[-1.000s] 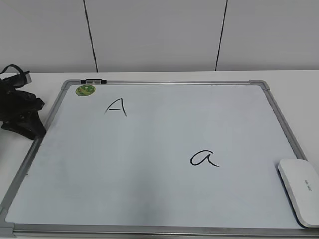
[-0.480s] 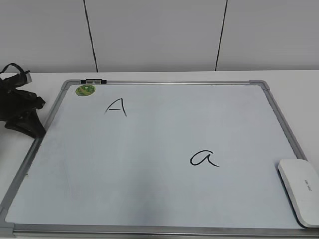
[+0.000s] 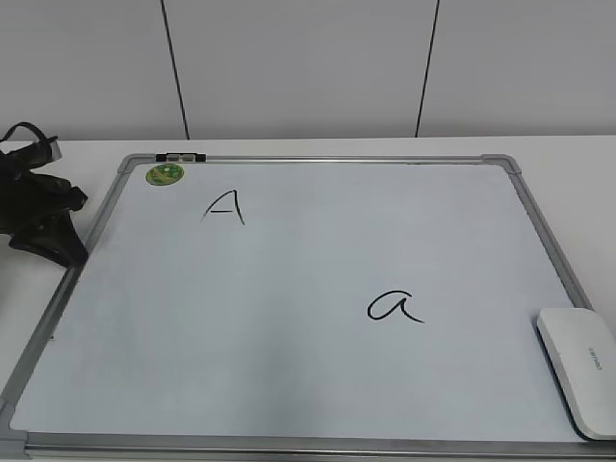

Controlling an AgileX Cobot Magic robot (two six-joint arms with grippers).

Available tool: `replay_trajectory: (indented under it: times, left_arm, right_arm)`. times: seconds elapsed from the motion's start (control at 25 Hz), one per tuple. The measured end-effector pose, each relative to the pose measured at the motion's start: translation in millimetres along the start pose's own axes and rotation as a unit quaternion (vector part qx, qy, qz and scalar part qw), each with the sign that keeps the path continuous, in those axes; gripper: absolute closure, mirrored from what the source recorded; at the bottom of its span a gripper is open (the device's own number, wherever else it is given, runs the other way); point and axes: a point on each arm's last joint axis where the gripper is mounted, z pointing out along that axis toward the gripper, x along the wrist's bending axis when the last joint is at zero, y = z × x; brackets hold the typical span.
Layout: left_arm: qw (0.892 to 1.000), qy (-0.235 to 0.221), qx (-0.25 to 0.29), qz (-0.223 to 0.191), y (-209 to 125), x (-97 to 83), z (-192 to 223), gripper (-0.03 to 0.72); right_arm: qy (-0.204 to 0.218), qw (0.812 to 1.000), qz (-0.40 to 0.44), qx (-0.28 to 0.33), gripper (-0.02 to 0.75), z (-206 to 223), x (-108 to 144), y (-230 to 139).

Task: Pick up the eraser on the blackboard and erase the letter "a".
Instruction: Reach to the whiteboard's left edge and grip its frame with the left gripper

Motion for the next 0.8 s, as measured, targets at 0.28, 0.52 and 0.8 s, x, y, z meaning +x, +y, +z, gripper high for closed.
replay_trajectory:
  times: [0.28, 0.52, 0.8]
  left_arm:
    - [1.0, 0.0, 0.0, 0.0, 0.0, 0.0, 0.0, 0.638]
    - [1.0, 0.0, 0.0, 0.0, 0.1, 0.0, -0.1, 0.638]
    - [1.0, 0.0, -0.001, 0.0, 0.5, -0.1, -0.5, 0.638]
  right_arm:
    - [0.04, 0.986, -0.007, 0.163, 0.151, 56.5, 4.4, 36.0]
    - [0.048, 0.952, 0.001, 0.301, 0.151, 111.7, 2.9, 42.5]
    - [0.042, 0.919, 0.026, 0.39, 0.151, 163.0, 1.1, 29.4]
